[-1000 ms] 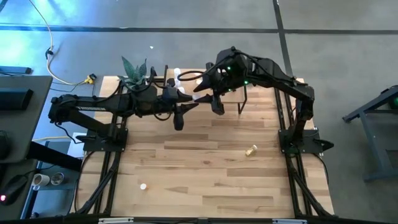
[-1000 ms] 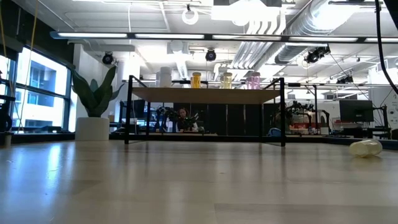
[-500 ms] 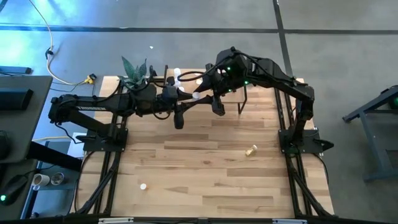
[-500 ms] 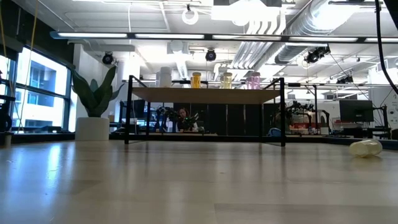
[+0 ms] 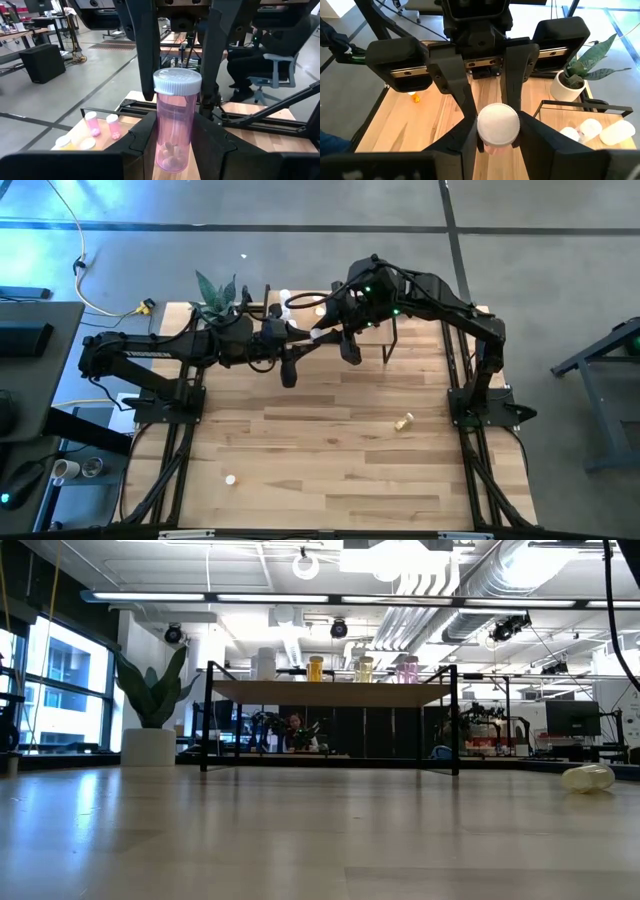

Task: Pick and place medicine bottles onto shelf by color
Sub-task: Put the pink pill bottle on the shelf aligned with the other pink pill bottle

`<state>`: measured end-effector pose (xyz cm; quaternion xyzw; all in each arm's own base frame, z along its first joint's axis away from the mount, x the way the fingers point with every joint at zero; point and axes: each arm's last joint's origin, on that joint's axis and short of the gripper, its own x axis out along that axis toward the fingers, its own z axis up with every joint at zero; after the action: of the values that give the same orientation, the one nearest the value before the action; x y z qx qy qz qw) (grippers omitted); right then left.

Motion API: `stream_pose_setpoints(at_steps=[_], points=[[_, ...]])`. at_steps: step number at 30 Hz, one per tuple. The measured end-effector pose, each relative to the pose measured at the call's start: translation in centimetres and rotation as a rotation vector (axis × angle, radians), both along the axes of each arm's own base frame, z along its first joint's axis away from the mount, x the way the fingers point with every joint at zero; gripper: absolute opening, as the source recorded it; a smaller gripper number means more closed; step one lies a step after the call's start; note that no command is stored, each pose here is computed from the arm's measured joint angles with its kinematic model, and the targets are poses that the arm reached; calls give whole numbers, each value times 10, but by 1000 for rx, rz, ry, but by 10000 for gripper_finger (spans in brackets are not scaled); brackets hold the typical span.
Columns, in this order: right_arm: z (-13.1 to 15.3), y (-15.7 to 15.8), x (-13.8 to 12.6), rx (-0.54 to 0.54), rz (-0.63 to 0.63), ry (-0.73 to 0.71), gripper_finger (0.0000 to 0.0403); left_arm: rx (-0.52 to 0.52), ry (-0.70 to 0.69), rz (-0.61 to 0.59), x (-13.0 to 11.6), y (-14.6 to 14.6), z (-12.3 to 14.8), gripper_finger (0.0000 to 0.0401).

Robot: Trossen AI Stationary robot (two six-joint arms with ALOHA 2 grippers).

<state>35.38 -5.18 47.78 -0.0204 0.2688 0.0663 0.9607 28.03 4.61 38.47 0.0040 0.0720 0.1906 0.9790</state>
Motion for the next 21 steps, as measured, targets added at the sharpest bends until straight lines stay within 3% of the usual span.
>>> stream_pose_setpoints(at_steps=[11,21], points=[[-1,0,-1,7,-10,17,115,4,6,7,0,0,0,104],[-2,-3,-2,-14,-140,41,114,26,52,30,-3,1,-3,204]])
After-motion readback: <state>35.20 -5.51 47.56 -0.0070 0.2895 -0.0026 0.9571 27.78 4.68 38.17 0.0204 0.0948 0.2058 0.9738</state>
